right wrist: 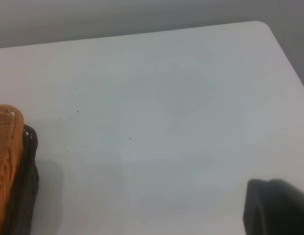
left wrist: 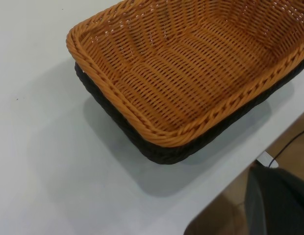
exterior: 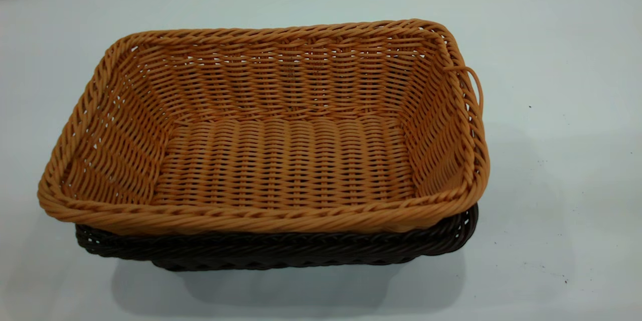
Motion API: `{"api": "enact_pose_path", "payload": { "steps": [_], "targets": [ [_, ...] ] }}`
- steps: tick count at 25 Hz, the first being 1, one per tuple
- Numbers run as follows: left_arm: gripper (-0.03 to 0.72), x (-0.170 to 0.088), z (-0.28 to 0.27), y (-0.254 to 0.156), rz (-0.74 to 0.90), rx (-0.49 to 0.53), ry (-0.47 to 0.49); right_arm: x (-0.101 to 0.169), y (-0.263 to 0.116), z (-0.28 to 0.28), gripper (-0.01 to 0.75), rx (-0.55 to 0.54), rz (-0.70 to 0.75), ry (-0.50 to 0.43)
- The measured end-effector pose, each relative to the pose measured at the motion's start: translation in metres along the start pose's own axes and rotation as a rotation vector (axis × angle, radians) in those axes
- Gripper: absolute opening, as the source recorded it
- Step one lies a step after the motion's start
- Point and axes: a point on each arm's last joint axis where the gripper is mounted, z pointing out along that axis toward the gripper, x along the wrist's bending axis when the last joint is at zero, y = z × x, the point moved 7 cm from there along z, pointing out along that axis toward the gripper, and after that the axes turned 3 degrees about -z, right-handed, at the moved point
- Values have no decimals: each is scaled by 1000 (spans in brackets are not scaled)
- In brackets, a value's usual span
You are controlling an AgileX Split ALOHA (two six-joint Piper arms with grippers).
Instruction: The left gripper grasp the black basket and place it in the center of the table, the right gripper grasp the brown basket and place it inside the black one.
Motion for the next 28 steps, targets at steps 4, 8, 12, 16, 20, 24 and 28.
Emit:
{"api": "enact_pose_path", "payload": {
  "steps": [4, 8, 12, 16, 20, 24, 28],
  "targets": [
    [-1, 6, 0, 0, -55, -1, 77, 0, 0, 0, 3, 0, 0, 0],
    [-1, 15, 0, 0, -131, -3, 187, 0, 0, 0, 3, 0, 0, 0],
    [-1, 25, -3, -1, -219, -6, 316, 0, 0, 0, 3, 0, 0, 0],
    [-1, 34, -6, -3, -304, -9, 441, 0, 0, 0, 3, 0, 0, 1],
    [-1, 39, -8, -5, -345, -11, 502, 0, 0, 0, 3, 0, 1, 1],
    [-1, 38, -10, -5, -340, -28, 507, 0, 0, 0, 3, 0, 1, 1],
    [-1, 34, -15, -5, -325, -71, 514, 0, 0, 0, 3, 0, -1, 0]
  ]
}}
